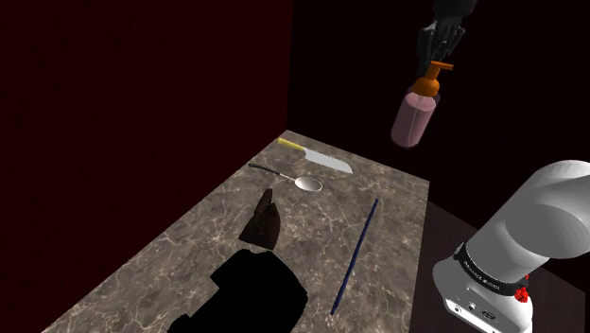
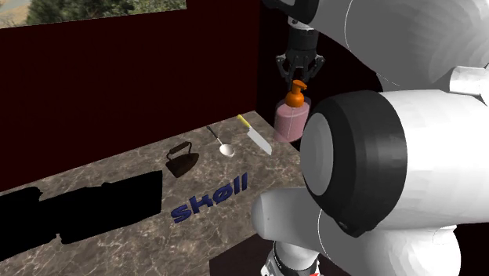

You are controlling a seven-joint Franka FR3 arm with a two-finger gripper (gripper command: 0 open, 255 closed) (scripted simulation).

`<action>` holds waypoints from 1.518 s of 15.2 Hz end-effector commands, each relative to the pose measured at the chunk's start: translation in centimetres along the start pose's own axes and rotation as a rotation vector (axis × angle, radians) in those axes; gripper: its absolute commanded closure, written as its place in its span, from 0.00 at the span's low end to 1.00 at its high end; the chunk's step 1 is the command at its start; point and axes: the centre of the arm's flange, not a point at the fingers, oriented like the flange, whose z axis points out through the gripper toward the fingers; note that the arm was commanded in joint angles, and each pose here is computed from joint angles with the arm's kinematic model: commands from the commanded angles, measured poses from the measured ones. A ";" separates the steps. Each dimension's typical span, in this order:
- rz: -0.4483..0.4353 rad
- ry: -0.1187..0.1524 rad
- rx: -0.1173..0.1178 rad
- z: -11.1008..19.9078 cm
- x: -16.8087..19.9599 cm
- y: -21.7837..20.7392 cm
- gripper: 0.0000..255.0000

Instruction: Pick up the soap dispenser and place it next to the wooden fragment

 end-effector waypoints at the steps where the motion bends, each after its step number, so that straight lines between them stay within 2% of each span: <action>1: 0.000 0.000 0.000 -1.1 -0.1 0.0 1.00; 9: 0.000 0.000 0.000 -5.2 -0.2 0.0 1.00; 23: 0.000 0.000 0.000 -3.1 1.6 -18.2 1.00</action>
